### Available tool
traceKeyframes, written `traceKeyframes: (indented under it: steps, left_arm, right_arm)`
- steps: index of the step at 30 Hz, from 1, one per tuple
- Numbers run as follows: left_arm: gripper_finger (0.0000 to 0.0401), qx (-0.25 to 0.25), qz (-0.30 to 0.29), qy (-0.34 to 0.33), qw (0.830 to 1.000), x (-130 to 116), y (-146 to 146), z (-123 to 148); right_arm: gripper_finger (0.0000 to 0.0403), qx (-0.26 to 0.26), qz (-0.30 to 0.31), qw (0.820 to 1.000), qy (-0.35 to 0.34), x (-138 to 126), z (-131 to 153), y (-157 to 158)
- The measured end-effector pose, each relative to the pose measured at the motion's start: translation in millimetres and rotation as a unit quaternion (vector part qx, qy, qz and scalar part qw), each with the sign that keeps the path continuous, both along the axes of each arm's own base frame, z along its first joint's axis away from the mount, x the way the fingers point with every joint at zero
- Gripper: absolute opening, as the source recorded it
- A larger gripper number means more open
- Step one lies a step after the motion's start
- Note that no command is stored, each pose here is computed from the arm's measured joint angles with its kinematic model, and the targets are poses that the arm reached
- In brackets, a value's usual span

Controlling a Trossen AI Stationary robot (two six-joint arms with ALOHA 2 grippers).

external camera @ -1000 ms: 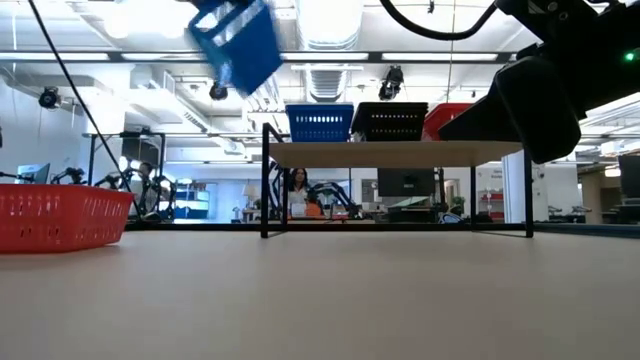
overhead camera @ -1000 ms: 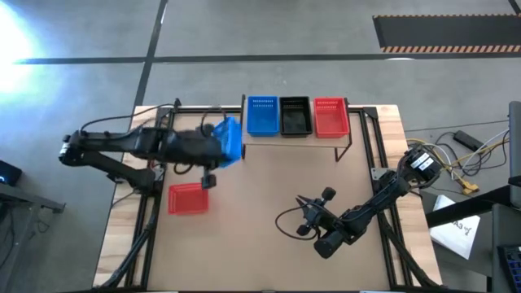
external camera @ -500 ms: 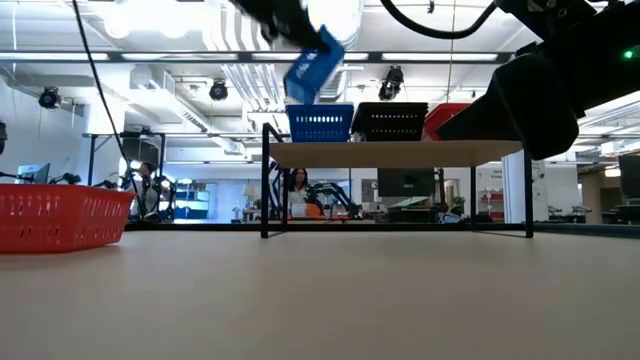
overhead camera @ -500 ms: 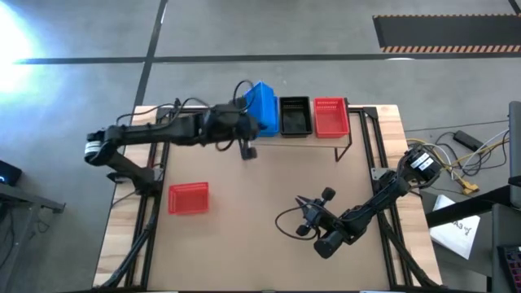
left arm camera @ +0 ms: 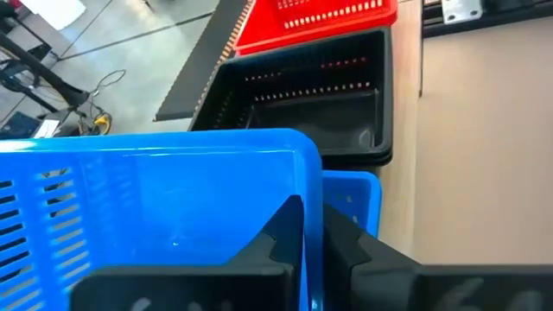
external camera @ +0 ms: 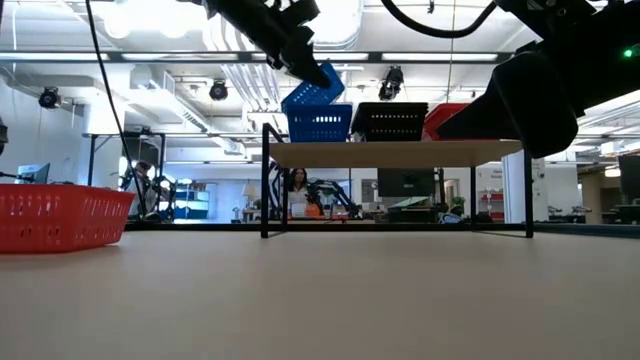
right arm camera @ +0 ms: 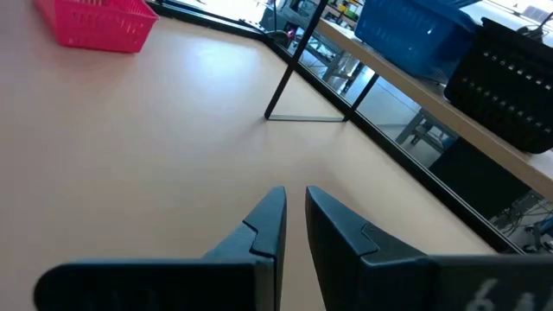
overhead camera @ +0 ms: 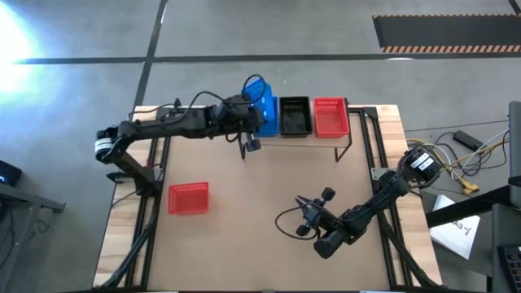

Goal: Stack baskets on shelf by color
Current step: Stack the blue basket on top of the stacked blue baskets on the shelf

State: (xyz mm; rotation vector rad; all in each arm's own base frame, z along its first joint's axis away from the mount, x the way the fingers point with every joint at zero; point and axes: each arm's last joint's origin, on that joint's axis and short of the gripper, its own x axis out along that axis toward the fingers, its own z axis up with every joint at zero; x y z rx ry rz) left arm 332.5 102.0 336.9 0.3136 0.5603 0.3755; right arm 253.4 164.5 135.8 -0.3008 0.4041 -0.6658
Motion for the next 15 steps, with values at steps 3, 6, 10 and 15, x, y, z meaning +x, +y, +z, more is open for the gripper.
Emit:
traceKeyframes:
  steps: [3,6,10,15]
  left_arm:
    - [0.0000,-0.001,-0.005,-0.005,1.000,-1.9,-1.3,3.0]
    - [0.0000,-0.006,-0.014,-0.003,1.000,-3.4,-3.5,4.1]
    - [0.0000,-0.019,-0.035,0.005,0.999,-5.9,-7.4,3.5]
    - [0.0000,-0.025,-0.040,0.014,0.999,-6.8,-8.0,-3.0]
  right_arm:
    - [0.0038,0.000,0.000,1.000,0.000,0.0,0.0,0.0]
    - [0.0038,0.000,0.000,1.000,0.000,0.0,0.1,0.0]
    - [0.0038,0.000,0.000,1.000,0.000,0.0,0.0,0.0]
    - [0.0038,0.000,0.000,1.000,0.000,0.0,0.0,0.0]
